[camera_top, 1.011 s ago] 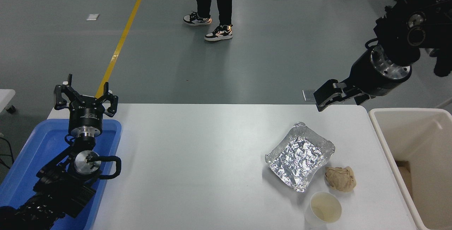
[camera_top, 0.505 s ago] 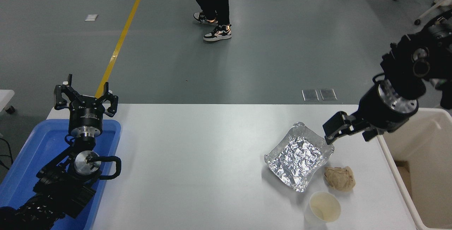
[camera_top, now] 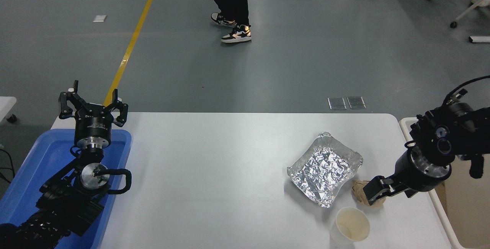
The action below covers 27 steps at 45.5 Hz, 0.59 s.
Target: Pick up paper cup place in dustbin
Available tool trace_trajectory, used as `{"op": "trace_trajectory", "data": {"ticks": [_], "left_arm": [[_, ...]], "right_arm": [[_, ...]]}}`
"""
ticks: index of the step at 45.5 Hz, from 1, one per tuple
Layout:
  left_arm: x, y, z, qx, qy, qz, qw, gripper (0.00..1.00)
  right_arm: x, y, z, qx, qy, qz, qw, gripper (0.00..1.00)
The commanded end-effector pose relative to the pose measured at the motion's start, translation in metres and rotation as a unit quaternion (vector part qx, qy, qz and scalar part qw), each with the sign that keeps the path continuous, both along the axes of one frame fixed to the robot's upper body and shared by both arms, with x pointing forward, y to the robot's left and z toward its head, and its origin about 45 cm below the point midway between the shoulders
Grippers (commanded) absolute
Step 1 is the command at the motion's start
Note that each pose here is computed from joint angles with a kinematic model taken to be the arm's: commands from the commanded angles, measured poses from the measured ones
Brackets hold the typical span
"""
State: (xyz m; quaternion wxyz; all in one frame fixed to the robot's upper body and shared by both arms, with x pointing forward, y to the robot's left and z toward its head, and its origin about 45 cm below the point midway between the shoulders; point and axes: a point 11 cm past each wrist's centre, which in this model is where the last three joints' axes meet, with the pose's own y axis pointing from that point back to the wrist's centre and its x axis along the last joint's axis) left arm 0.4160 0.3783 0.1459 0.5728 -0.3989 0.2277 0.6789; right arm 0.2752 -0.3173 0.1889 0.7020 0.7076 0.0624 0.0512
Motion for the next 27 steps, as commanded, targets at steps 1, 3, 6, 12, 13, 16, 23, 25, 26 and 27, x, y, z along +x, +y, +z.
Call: {"op": "trace_trajectory", "data": {"ticks": [1,3,6,12,13,16,23,25,26,27], "left_arm": [[0.000,0.000,0.000,0.000,0.000,0.000,1.000,0.99],[0.000,0.000,0.000,0.000,-0.001,0.000,1.000,0.99],[0.000,0.000,0.000,0.001,0.000,-0.001,1.000,0.99],[0.000,0.000,0.000,0.001,0.000,-0.001,1.000,0.99],[0.000,0.000,0.000,0.000,0.000,0.000,1.000,0.99],[0.000,0.000,0.000,0.001,0.001,0.000,1.000,0.99],[0.000,0.000,0.000,0.001,0.000,-0.001,1.000,0.99],[0.000,0.000,0.000,0.001,0.000,-0.001,1.000,0.99],[0.000,-0.001,0.000,0.000,0.000,-0.001,1.000,0.99],[0.000,-0.001,0.000,0.000,0.000,-0.001,1.000,0.99]], "right_arm": [[-0.014,0.000,-0.028,0.012,0.012,-0.002,1.000,1.00],[-0.013,0.000,-0.031,0.012,0.006,-0.005,1.000,1.00],[-0.011,-0.002,-0.035,0.010,0.002,-0.007,1.000,1.00],[-0.015,0.001,-0.048,0.014,0.006,-0.010,1.000,1.00],[-0.015,0.003,-0.050,0.015,0.007,-0.010,1.000,1.00],[-0.015,0.006,-0.056,0.019,0.007,-0.011,1.000,0.99],[-0.018,0.007,-0.064,0.025,0.012,-0.021,0.999,0.94],[-0.020,0.007,-0.065,0.026,0.015,-0.023,0.999,0.88],[-0.021,0.007,-0.067,0.026,0.017,-0.023,0.999,0.85],[-0.022,0.007,-0.067,0.027,0.018,-0.024,0.999,0.82]]}}
